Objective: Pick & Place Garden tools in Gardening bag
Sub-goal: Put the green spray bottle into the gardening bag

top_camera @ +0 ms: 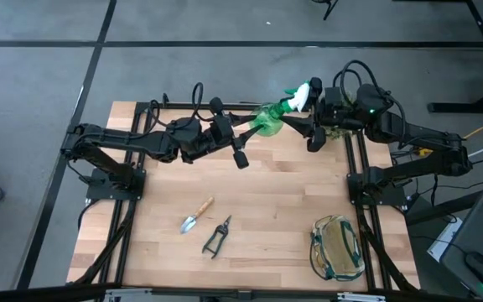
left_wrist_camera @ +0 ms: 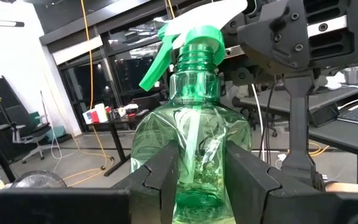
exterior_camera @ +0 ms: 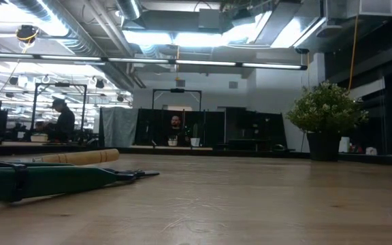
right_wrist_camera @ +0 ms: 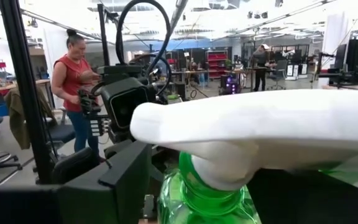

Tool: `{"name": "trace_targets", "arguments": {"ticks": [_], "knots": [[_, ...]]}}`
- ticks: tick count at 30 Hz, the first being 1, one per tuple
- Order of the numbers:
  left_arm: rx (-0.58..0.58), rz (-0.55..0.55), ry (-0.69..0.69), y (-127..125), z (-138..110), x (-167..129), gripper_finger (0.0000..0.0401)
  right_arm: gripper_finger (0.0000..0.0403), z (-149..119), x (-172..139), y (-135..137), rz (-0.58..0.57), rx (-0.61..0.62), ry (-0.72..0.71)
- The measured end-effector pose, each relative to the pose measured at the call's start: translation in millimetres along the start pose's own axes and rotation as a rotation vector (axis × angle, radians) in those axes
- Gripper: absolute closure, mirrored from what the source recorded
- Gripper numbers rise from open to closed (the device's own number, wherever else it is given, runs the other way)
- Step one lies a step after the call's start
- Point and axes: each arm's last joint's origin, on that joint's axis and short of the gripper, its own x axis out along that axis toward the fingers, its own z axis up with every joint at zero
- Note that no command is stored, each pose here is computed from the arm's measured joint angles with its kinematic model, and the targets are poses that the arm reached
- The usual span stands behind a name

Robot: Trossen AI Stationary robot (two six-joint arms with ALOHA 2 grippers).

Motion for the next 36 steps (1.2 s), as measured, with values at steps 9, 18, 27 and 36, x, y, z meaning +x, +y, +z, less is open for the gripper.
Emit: {"name": "trace_targets", "arguments": {"ticks": [9,18,27,36], "knots": [[0.023,0.000,0.000,0,0,0,0.0293,0.0166,4,0,0,0.004,0.007,-0.046],[0.025,-0.006,-0.002,0,0,0,0.0293,0.0234,4,0,0,-0.001,0.005,-0.040],[0.029,-0.006,0.008,0,-1,0,0.0294,0.0273,1,0,-1,-0.030,-0.019,-0.014],[0.039,-0.051,0.086,-3,-10,-1,0.0295,0.0268,-9,-1,-2,-0.044,0.046,0.093]]}}
